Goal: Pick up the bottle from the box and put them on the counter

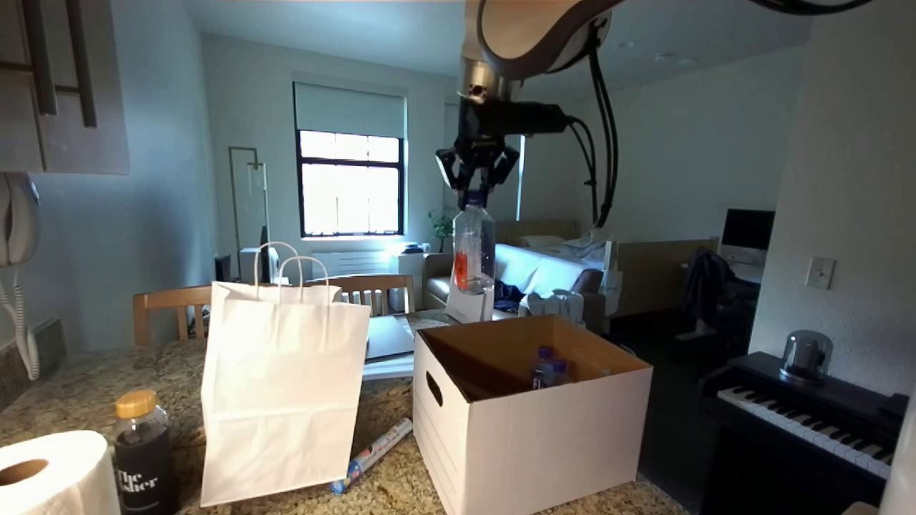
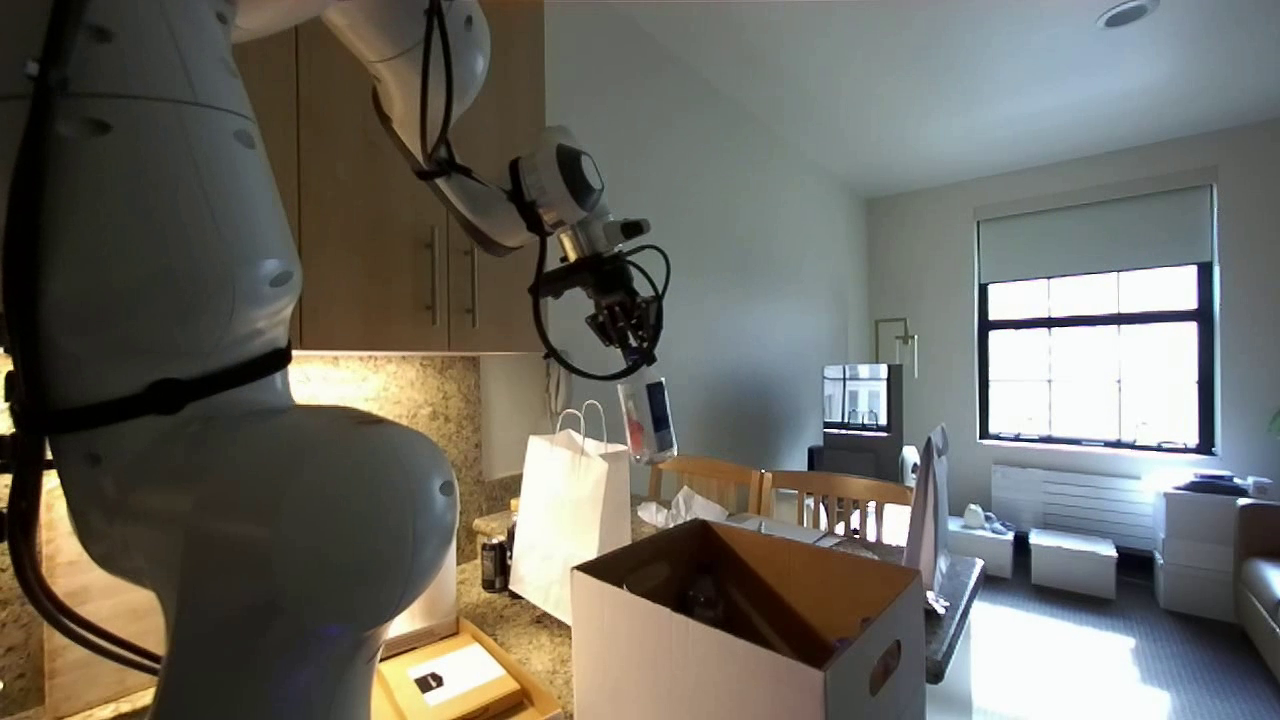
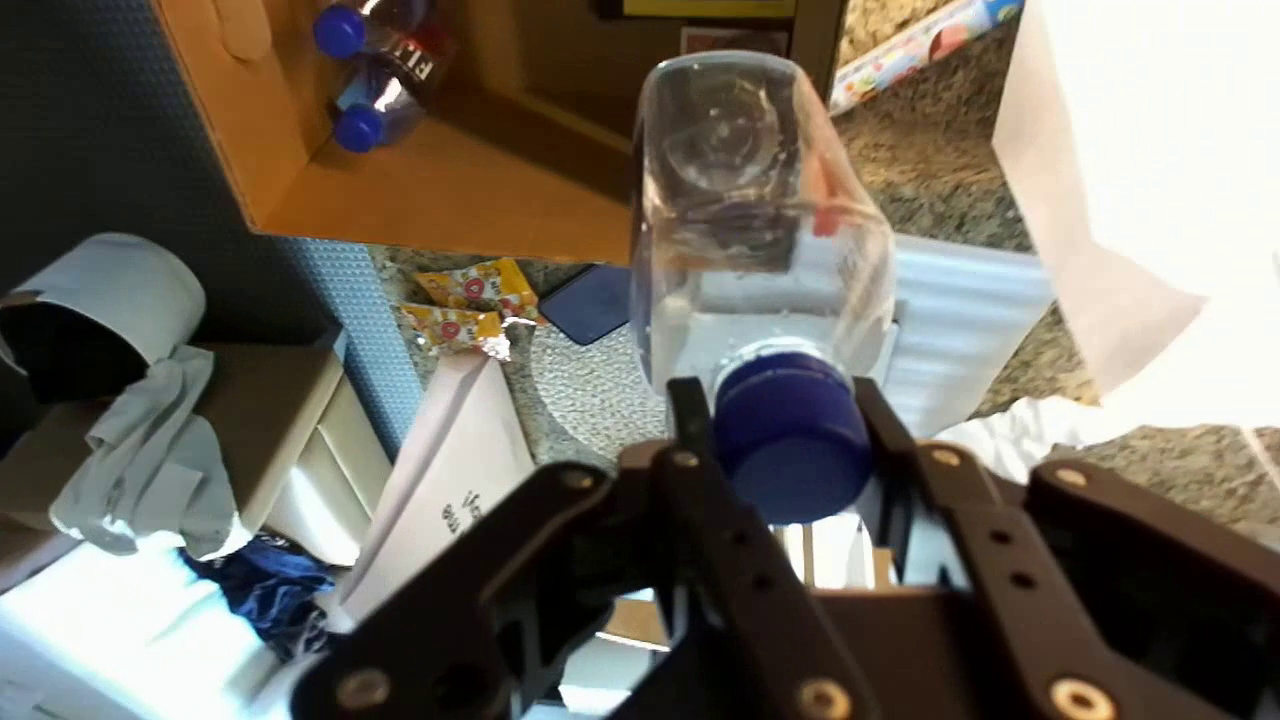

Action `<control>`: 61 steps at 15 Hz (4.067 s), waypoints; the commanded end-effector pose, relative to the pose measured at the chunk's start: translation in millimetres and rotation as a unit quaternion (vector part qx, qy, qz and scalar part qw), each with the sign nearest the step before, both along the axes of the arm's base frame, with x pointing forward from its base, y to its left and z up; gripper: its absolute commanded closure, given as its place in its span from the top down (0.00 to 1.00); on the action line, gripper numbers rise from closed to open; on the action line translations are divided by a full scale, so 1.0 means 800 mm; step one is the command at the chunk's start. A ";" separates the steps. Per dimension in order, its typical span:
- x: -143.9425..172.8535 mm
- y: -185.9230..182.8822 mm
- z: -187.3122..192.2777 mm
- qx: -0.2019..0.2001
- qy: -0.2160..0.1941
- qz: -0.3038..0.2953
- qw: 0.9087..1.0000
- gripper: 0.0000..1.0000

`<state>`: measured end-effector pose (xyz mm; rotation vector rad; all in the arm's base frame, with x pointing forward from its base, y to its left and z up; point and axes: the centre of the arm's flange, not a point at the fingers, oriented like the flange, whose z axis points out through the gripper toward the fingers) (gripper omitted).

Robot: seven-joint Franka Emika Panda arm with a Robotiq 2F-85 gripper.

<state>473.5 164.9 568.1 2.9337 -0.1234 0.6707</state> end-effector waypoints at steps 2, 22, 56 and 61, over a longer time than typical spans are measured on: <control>-0.045 0.074 -0.042 -0.023 0.023 0.107 0.994 0.14; -0.082 0.274 -0.274 -0.028 0.169 0.307 0.936 0.14; -0.016 0.378 -0.438 0.016 0.109 0.180 0.978 0.67; -0.013 0.361 -0.428 0.019 0.106 0.168 0.980 0.98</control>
